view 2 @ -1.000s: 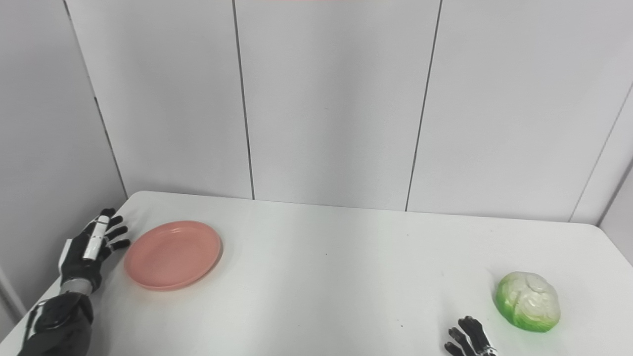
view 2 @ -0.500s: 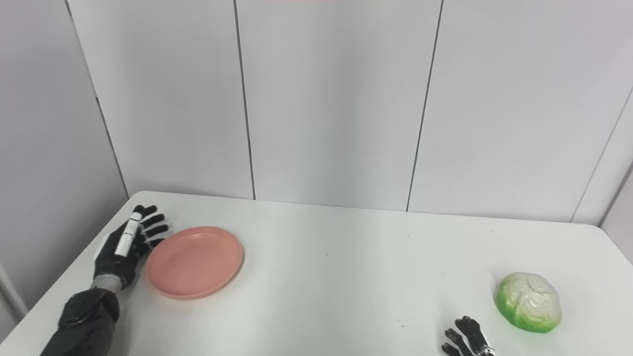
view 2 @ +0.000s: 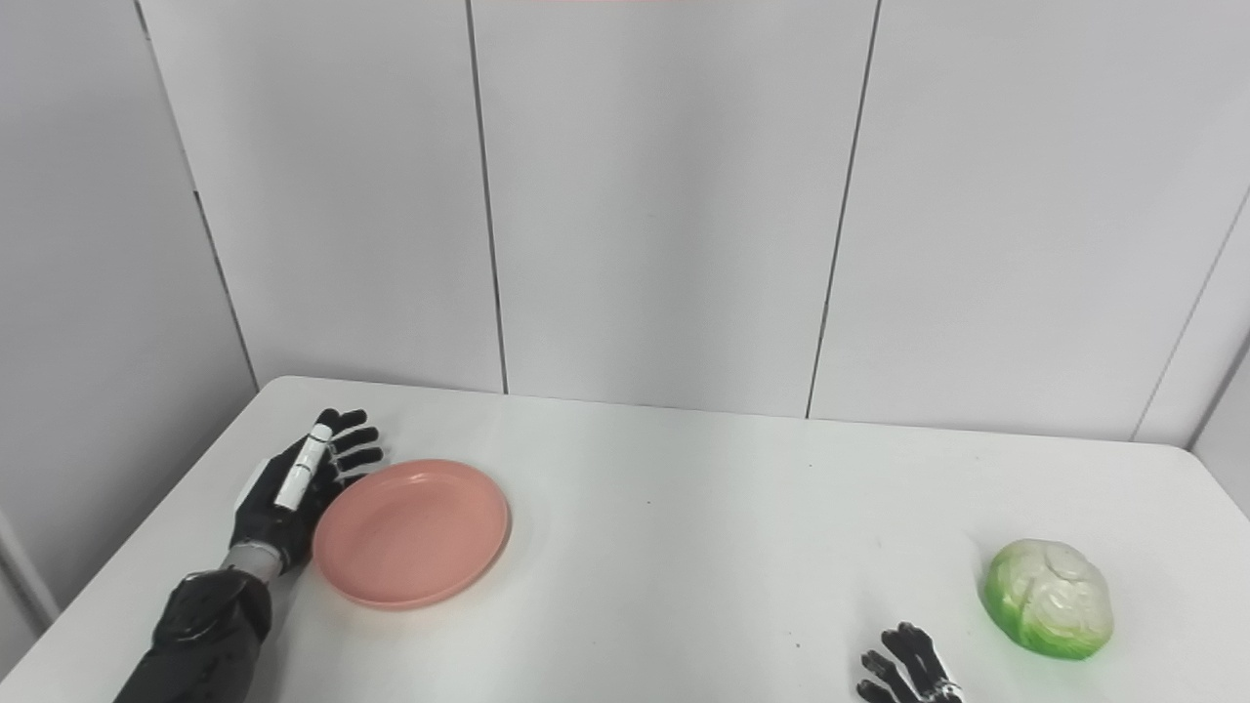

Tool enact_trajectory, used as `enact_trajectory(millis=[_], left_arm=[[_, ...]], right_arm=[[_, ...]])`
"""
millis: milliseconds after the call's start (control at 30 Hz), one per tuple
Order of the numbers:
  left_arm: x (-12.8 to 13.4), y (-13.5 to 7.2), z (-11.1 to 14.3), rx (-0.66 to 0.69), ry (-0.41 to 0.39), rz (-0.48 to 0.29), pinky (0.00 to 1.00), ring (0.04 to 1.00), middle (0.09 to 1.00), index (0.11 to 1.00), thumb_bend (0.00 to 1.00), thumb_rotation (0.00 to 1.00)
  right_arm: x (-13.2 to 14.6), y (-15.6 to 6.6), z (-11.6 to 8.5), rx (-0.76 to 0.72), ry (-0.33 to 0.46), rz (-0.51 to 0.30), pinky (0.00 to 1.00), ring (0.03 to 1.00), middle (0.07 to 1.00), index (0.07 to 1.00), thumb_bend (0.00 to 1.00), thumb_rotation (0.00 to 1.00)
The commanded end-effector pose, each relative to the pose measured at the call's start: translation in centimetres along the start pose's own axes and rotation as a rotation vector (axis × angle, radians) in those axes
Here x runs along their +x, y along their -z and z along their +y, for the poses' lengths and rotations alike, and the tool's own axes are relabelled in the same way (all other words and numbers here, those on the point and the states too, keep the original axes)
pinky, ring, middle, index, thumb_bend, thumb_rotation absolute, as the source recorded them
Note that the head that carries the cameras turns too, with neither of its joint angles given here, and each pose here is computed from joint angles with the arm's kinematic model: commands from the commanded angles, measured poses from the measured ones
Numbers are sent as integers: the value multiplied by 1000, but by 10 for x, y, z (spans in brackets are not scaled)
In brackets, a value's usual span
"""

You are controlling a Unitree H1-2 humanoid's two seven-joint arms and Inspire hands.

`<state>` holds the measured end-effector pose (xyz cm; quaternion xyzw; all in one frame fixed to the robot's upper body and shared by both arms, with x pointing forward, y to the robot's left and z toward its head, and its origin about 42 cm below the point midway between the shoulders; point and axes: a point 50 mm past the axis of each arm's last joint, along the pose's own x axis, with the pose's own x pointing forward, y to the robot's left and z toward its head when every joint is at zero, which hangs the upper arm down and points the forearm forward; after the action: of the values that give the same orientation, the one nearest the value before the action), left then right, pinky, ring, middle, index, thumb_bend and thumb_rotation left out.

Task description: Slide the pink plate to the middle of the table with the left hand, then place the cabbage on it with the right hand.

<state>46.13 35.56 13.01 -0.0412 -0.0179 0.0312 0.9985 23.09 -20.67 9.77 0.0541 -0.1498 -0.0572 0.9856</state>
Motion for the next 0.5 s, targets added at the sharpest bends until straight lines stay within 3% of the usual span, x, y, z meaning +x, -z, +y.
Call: enact_trajectory(millis=[0, 233, 467], left_arm=[[2, -1, -11, 7, 57, 2, 593, 723, 760, 733, 755, 782], [-7, 14, -36, 14, 113, 31, 634, 757, 780, 717, 763, 770], [-21, 29, -70, 48, 138, 81, 837, 850, 847, 711, 827, 830]], right_arm=[[-32, 2, -4, -6, 27, 66, 747, 782, 839, 832, 561, 994], [-33, 2, -2, -4, 26, 68, 741, 775, 833, 829, 556, 988], [-32, 1, 2, -13, 29, 68, 715, 765, 826, 832, 570, 984]])
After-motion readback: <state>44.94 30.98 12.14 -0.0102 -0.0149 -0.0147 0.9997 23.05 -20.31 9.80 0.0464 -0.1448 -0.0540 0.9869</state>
